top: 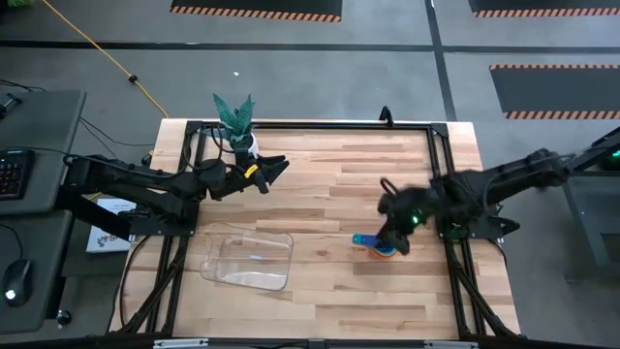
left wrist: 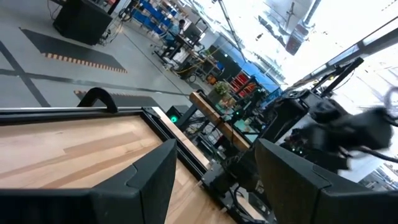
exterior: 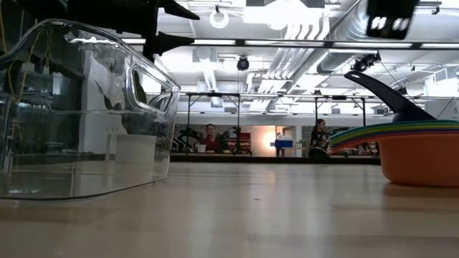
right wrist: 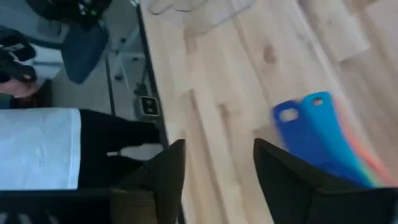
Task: Nest measuring cups in basket
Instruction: Stack the dark blue measuring cup on top of the light blue measuring cup
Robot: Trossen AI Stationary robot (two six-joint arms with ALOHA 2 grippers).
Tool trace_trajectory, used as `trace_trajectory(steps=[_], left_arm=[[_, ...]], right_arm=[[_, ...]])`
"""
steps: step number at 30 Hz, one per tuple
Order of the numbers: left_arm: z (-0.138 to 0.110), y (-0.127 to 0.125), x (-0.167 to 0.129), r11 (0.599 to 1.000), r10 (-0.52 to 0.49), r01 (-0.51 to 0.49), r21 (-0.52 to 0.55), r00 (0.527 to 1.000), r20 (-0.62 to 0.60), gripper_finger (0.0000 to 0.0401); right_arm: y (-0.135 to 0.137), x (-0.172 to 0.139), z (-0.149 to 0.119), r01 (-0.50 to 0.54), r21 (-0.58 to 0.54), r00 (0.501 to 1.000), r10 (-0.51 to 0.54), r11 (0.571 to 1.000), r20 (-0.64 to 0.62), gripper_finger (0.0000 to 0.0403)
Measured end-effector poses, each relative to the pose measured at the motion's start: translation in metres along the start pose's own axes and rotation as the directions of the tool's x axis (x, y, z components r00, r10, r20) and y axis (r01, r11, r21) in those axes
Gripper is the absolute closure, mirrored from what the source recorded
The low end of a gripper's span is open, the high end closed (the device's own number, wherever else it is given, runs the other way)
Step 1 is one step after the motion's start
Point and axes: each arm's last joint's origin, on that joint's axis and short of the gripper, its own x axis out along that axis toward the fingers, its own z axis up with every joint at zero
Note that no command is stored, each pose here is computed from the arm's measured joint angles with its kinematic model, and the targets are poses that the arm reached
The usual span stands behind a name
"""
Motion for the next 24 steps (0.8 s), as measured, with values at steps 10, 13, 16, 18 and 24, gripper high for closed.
trace_trajectory(steps=[10, 13, 16, 18, 24], left_arm=[[0.000, 0.000, 0.000, 1.000, 0.000, 0.000, 0.000, 1.000, 0.000, 0.0190], [0.000, 0.000, 0.000, 1.000, 0.000, 0.000, 0.000, 1.000, 0.000, 0.0190], [0.000, 0.000, 0.000, 1.000, 0.000, 0.000, 0.000, 1.000, -0.001, 0.0190], [0.000, 0.000, 0.000, 1.000, -0.001, 0.001, 0.000, 1.000, -0.002, 0.0190], [0.000, 0.000, 0.000, 1.000, -0.002, 0.002, 0.001, 1.000, -0.004, 0.0190]], right_arm=[[0.053, 0.040, -0.030, 0.111, -0.096, 0.979, -0.092, 0.989, 0.181, 0.0205], [0.057, 0.047, -0.028, 0.326, -0.132, 0.941, -0.307, 0.936, 0.146, 0.0205], [0.057, 0.052, -0.026, 0.513, -0.167, 0.858, -0.496, 0.842, 0.135, 0.0205], [0.060, 0.057, -0.023, 0.560, -0.174, 0.828, -0.541, 0.810, 0.150, 0.0205], [0.060, 0.078, -0.026, 0.549, -0.262, 0.826, -0.562, 0.793, 0.031, 0.0205]])
